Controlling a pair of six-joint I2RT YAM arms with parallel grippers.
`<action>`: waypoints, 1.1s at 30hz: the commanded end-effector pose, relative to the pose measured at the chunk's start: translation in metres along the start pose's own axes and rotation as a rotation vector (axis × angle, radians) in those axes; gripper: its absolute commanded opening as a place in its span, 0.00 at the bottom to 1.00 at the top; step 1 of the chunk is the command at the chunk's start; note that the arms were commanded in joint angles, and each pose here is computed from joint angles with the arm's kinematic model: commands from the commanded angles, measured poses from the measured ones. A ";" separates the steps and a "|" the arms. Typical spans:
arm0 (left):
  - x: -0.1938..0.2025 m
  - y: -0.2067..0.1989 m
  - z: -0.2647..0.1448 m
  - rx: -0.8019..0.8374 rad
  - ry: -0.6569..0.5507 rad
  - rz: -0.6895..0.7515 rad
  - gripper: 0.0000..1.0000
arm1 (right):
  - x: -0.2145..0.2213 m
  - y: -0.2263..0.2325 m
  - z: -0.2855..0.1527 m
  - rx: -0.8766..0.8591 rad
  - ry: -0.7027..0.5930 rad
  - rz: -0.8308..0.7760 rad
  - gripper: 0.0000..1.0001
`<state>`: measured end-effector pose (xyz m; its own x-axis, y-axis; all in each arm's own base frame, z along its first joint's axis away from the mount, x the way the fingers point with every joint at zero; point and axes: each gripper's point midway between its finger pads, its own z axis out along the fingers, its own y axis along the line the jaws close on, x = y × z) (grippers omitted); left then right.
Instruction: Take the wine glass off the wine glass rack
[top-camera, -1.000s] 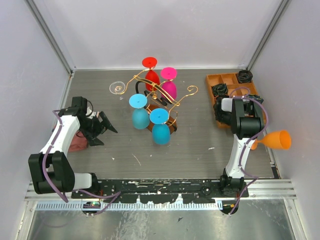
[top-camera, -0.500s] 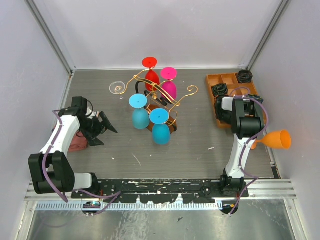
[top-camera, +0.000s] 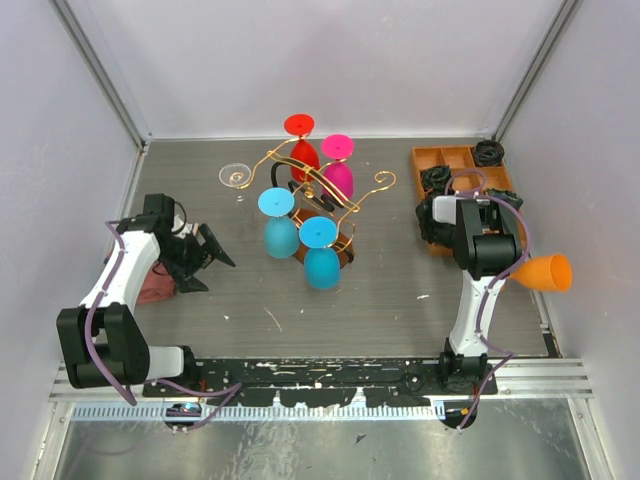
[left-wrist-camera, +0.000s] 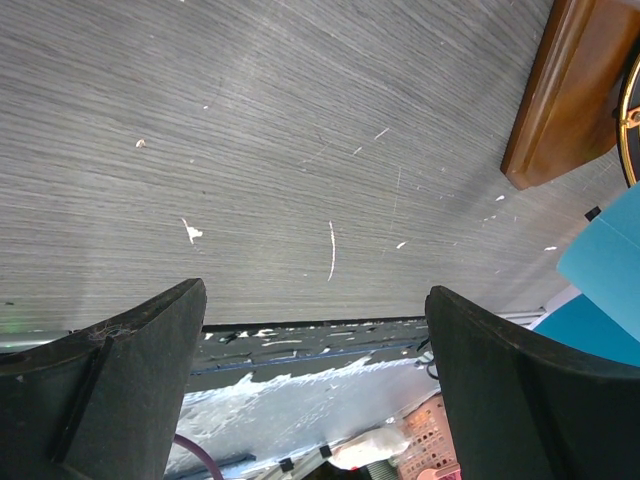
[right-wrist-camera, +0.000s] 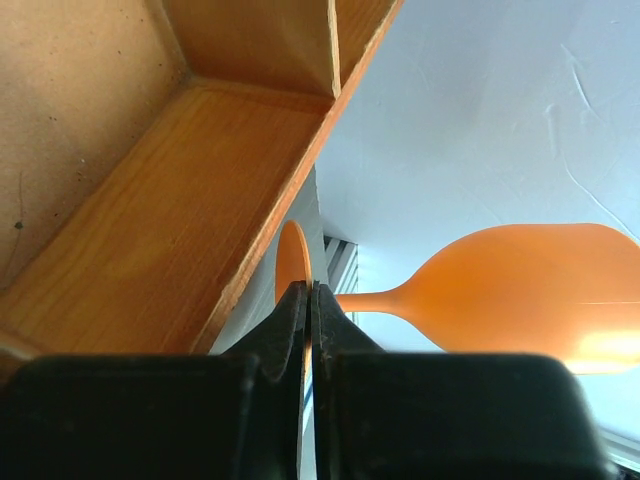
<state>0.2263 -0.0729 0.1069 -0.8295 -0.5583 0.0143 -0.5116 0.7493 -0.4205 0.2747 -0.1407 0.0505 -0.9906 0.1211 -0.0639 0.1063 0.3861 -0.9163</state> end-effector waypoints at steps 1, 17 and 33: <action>0.008 0.000 -0.004 0.022 0.007 0.007 0.98 | -0.001 0.029 -0.011 -0.127 -0.025 0.081 0.01; 0.008 0.001 -0.002 0.018 0.003 -0.003 0.98 | -0.036 -0.017 -0.066 -0.212 -0.155 0.168 0.01; 0.010 0.009 -0.005 -0.022 0.001 0.025 0.98 | -0.073 0.033 -0.061 -0.258 -0.147 0.209 0.00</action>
<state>0.2152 -0.0725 0.1027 -0.8303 -0.5566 0.0276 -0.5180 0.7526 -0.4066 0.3203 -0.0866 0.0551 -0.9859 0.0643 -0.1543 0.1633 0.5681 -0.8066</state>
